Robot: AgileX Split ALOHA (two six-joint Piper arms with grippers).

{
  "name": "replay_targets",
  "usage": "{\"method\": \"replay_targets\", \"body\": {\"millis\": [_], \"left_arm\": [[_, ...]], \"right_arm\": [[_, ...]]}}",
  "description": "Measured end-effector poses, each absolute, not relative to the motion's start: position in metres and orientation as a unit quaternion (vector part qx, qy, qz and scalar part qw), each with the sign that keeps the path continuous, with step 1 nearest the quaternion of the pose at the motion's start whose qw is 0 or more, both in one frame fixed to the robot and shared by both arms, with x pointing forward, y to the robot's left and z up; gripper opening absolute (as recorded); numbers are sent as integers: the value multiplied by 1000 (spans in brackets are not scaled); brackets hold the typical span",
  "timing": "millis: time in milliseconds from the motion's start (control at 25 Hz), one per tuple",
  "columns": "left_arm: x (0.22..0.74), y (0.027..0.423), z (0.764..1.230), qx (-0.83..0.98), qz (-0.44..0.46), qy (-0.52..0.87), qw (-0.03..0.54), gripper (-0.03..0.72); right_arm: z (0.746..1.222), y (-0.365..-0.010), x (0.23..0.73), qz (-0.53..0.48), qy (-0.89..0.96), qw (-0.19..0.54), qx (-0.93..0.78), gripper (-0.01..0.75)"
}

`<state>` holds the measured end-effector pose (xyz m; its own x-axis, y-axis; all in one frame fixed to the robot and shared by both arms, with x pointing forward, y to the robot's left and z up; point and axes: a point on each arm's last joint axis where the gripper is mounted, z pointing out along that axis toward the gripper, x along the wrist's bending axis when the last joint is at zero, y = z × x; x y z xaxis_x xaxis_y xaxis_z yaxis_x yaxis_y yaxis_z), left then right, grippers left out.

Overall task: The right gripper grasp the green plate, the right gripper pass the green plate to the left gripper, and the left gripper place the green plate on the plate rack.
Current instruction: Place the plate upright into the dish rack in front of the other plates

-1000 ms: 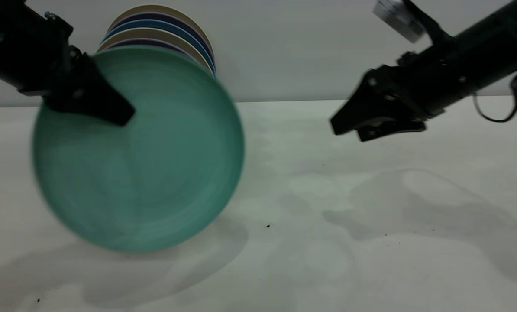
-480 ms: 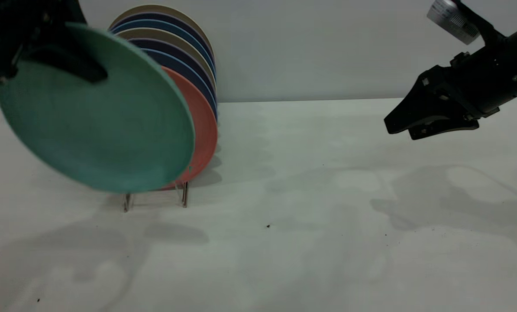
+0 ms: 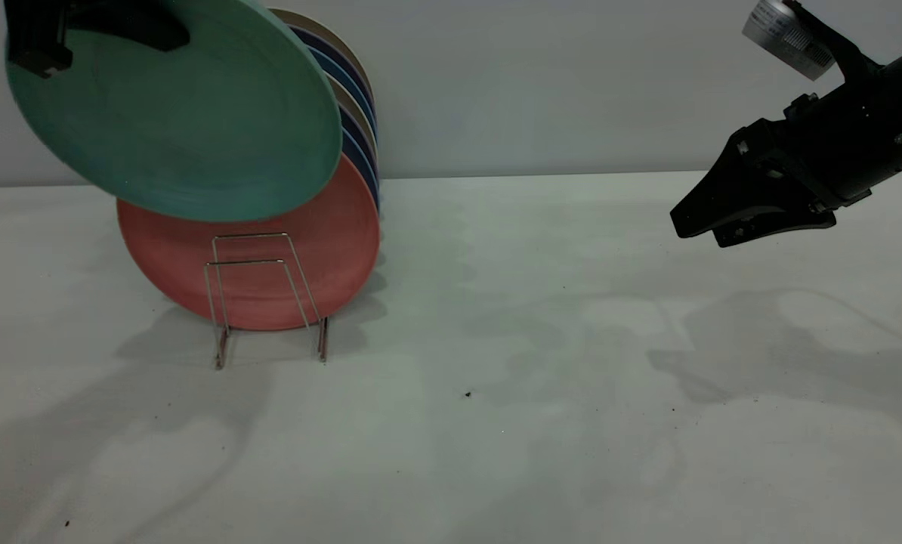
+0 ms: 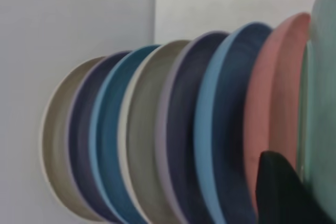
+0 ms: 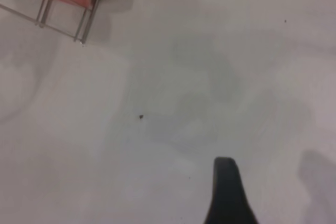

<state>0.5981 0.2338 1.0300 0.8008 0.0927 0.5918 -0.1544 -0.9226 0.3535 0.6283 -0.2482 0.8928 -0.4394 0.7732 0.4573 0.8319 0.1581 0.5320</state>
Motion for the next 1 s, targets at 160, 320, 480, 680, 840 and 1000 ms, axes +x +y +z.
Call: {"method": "replay_targets", "body": {"millis": [160,320,480,680,840,1000], "left_arm": [[599,233,1028,928,311,-12,204,129],[600,232,1022,931,300,-11,206,129],[601,232,1018,933,294,-5,208,129],[606,231,1001,940,267,14,211,129],[610,230,986,946,246,19,209,129],[614,231,971,950,234,25,205,129]], "right_arm": [[893,-248,628,-377,-760,39,-528,534],[893,-248,628,-376,-762,39,-527,534],[892,-248,628,-374,-764,39,-525,534],[892,-249,627,-370,-766,40,-525,534],[892,-249,627,-369,-766,41,-526,534],[892,-249,627,-368,-765,42,-527,534]]}}
